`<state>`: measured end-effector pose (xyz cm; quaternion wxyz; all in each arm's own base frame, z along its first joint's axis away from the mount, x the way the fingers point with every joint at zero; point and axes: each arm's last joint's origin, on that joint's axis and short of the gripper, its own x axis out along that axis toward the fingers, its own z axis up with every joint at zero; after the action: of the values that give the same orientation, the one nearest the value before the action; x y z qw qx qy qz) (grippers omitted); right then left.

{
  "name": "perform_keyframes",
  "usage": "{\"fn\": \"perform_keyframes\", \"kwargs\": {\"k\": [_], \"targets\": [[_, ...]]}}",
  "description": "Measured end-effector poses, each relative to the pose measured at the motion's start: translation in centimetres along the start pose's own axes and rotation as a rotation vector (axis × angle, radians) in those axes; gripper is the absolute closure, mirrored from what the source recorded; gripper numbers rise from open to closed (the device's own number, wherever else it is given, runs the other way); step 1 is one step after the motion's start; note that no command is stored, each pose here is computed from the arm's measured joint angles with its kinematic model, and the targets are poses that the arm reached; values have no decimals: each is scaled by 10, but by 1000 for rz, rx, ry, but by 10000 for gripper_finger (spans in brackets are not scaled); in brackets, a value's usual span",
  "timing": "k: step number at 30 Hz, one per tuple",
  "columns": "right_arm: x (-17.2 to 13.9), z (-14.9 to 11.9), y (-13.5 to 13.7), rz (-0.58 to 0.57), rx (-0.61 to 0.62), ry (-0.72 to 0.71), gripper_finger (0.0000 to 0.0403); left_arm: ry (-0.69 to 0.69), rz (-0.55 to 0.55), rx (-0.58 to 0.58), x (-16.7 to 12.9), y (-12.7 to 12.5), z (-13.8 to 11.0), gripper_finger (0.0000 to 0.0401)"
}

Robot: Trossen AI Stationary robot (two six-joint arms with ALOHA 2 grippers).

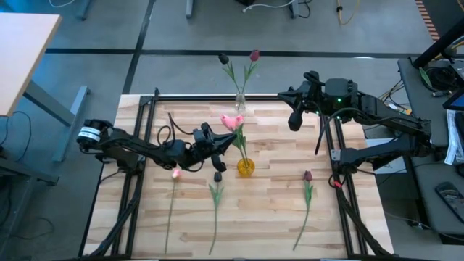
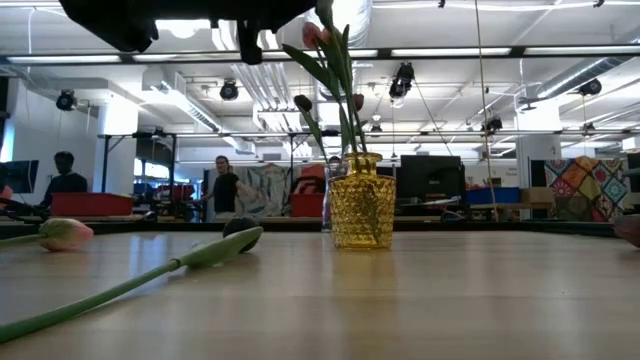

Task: Sort flowers into vase by color
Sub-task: Put the pink tulip into the yellow vase, then put the black tulip into the transparent vase

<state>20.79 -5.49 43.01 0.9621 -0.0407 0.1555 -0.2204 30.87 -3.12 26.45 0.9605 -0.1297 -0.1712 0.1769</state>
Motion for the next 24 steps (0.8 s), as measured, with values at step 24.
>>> {"fn": "perform_keyframes", "kwargs": {"k": [24], "targets": [[0, 0, 0, 9, 5, 5, 390, 184, -52, 43, -2, -2, -23, 329]]}}
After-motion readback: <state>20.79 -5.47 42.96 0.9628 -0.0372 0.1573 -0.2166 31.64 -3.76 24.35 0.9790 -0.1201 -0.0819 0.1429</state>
